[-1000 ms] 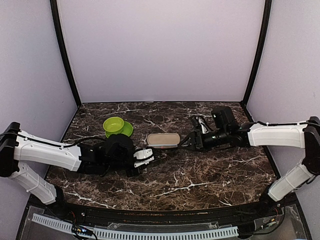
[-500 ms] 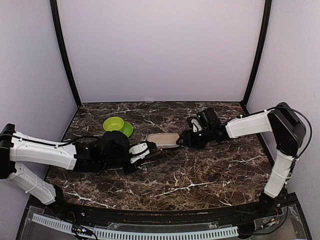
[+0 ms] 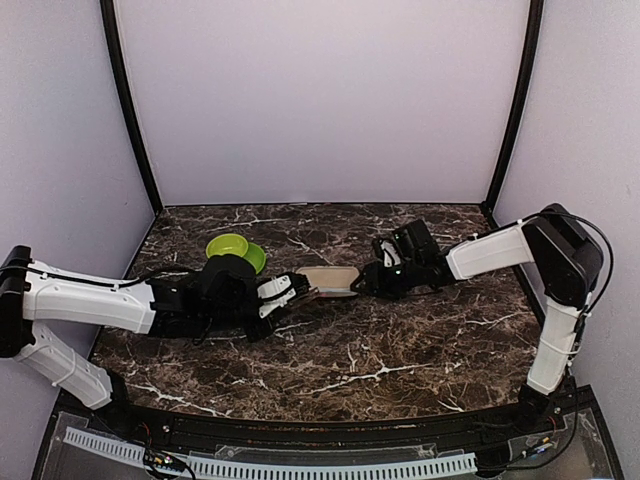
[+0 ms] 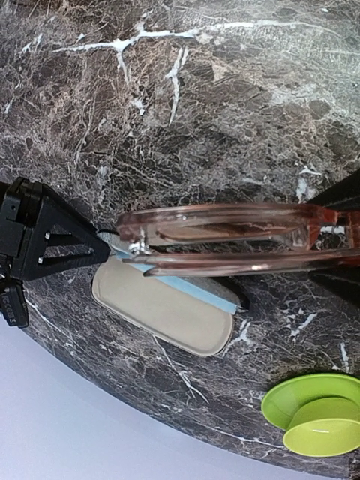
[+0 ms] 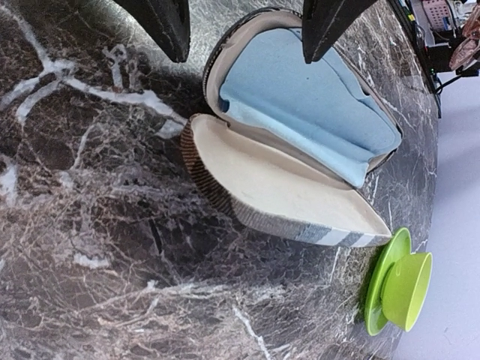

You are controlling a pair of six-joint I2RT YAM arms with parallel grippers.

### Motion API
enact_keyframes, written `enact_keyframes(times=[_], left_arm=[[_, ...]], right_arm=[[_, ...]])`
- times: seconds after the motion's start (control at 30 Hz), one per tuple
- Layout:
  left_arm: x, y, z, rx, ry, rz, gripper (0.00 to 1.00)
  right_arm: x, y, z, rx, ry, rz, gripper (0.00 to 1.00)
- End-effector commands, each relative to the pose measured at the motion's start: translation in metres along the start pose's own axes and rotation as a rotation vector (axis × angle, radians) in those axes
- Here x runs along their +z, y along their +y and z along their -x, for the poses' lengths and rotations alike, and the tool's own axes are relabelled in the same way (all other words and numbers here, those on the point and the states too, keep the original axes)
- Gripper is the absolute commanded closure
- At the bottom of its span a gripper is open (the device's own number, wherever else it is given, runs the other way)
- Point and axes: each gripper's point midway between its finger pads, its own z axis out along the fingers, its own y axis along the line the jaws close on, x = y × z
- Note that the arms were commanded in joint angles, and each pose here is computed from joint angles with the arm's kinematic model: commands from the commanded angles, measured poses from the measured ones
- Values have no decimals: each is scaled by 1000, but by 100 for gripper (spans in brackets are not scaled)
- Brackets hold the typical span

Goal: Organize the sunglasses
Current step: Hold the opened sunglasses case at the center of the board.

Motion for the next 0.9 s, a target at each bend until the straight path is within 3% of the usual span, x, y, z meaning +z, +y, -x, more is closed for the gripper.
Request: enact_keyframes(times=[0.0,0.5,0.87], left_arm=[[6,6,10,-42,8,-13,80],[49,10,24,-92,70,-140,81],[80,14,30,-8,122,-270,81]], right_arm=[[0,1,-4,14,-9,40,49],[-1,-4,-16,10,-27,69,55],[2,-8,-19,-35,-33,43,57]])
